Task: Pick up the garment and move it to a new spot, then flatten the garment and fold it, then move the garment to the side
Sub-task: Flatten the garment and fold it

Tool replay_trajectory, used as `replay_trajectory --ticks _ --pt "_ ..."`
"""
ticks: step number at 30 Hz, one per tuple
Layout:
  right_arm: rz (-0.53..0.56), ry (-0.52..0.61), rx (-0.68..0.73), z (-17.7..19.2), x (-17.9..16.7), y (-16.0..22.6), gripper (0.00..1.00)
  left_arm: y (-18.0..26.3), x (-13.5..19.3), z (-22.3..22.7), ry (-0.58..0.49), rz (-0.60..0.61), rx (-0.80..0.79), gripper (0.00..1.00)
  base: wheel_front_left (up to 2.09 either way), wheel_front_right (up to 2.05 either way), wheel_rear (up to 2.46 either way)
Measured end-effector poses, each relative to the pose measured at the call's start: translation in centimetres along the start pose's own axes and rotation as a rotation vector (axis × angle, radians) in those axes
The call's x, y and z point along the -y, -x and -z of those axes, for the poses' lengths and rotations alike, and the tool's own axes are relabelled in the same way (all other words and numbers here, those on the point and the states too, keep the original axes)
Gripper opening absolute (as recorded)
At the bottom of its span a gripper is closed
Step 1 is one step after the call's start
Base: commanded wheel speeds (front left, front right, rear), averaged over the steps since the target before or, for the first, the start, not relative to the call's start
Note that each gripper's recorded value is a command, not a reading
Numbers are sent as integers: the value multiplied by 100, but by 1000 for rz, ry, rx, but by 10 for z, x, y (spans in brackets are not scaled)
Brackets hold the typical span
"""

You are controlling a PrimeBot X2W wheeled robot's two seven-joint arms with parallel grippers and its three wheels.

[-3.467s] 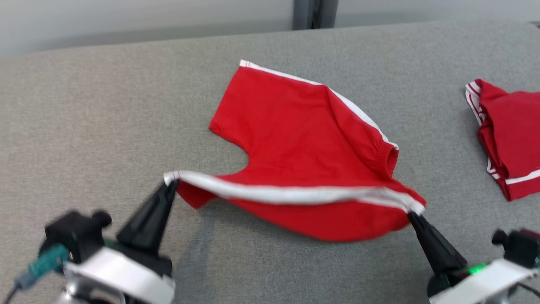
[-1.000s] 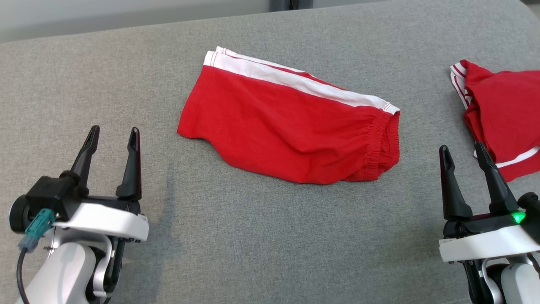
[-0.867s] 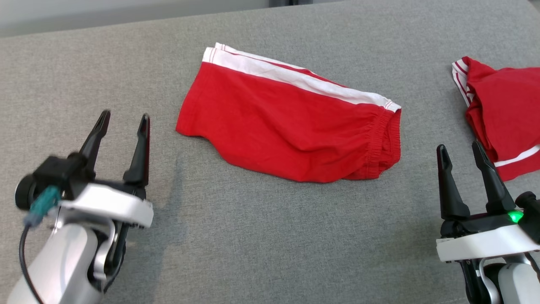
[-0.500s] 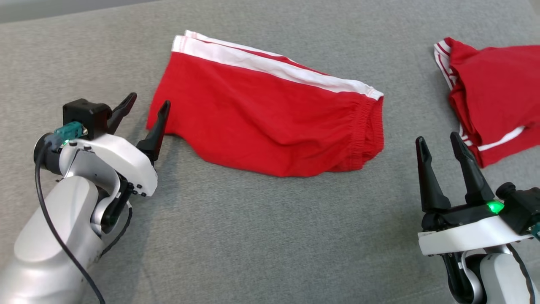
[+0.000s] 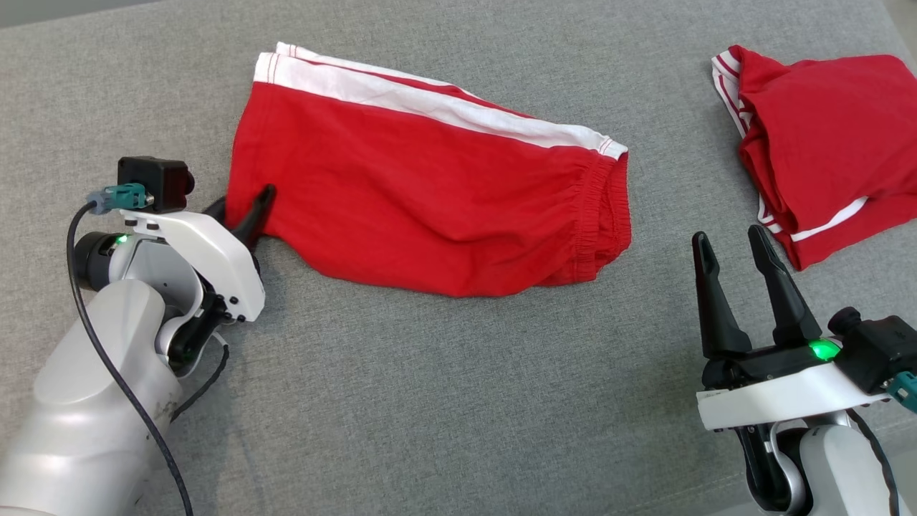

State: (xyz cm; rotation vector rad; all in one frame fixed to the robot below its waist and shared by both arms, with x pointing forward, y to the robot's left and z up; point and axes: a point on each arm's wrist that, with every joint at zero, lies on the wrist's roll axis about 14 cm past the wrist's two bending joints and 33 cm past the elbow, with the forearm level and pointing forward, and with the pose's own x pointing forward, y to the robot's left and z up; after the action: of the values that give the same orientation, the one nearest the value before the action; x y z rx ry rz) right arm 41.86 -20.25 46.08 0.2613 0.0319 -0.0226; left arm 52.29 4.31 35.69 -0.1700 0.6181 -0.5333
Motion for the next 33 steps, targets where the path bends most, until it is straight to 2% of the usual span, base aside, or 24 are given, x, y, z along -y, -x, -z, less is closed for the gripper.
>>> replay_trajectory --ticks 3,6,11,21,22,23,27,33 --pt "-4 -2 6 -1 -1 -1 100 1 2 -2 8 4 28 0 0 0 0" --pt "-3 -9 17 -4 -1 -1 100 7 0 -9 54 -2 103 0 0 0 0" --pt "8 -21 15 -3 1 4 100 31 -1 5 144 -13 184 0 0 0 0" --pt "-21 -14 8 -5 -5 0 100 85 1 21 243 -122 293 0 0 0 0" --pt "-21 -14 8 -5 -5 0 100 85 1 21 243 -122 293 33 0 0 0" --pt "-26 -14 8 -5 -6 0 100 88 0 19 247 -134 309 100 0 0 0" --pt "-34 -2 11 -10 -8 -1 100 102 -7 10 240 -202 371 100 0 0 0" --pt "-54 57 32 -23 -10 -1 100 141 -28 -42 91 -355 565 100 0 0 0"
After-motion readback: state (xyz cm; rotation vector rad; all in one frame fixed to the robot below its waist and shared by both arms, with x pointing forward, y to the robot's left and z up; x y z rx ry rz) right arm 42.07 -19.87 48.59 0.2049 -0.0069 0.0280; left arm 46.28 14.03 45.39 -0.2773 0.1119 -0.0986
